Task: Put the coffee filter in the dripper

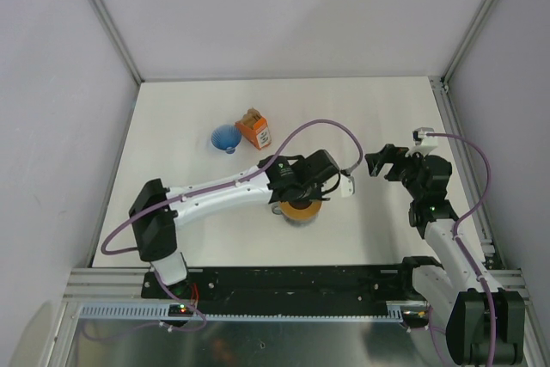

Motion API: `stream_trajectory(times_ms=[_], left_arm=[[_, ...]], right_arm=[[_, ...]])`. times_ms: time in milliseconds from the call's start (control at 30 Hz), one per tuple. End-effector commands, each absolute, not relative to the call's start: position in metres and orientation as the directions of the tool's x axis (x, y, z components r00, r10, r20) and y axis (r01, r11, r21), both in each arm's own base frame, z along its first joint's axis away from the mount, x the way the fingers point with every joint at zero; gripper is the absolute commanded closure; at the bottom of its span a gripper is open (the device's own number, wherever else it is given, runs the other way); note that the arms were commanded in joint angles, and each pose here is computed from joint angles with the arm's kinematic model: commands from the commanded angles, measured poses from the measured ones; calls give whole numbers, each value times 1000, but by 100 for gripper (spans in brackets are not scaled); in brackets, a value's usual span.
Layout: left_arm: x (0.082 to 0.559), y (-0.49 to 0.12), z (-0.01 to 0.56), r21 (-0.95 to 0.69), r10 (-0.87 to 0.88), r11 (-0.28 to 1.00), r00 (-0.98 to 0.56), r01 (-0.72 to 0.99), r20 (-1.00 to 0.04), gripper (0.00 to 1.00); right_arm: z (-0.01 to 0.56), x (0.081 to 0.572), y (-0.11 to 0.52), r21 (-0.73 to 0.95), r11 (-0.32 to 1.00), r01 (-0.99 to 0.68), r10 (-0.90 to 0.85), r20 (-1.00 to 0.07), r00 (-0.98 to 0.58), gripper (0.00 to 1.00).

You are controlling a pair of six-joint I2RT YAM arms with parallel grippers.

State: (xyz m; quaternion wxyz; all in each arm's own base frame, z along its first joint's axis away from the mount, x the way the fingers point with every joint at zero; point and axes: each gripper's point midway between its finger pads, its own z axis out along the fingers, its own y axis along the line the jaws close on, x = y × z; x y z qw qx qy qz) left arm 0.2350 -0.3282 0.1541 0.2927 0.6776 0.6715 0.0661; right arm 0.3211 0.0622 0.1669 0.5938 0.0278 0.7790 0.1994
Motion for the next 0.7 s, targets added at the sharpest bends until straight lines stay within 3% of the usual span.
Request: stream_trajectory(times_ms=[0, 167, 333, 533, 667], left_arm=[[245, -330, 204, 531, 910, 148, 97, 834, -404, 49], [274, -310, 244, 462, 829, 322, -11, 826, -559, 44], [330, -249, 275, 302, 644, 620, -249, 725, -724, 41], [377, -151, 261, 147, 394, 857, -442, 494, -806, 33], [401, -90, 245, 94, 265, 933, -488, 347, -831, 28]], right_arm=[[194, 327, 63, 326, 919, -223, 276, -934, -229, 1], [194, 327, 63, 328, 919, -221, 277, -933, -230, 1], [192, 328, 63, 329, 918, -221, 278, -932, -233, 1], [192, 329, 64, 331, 917, -225, 278, -931, -235, 1], [193, 331, 57, 336, 918, -210, 289, -930, -226, 1]])
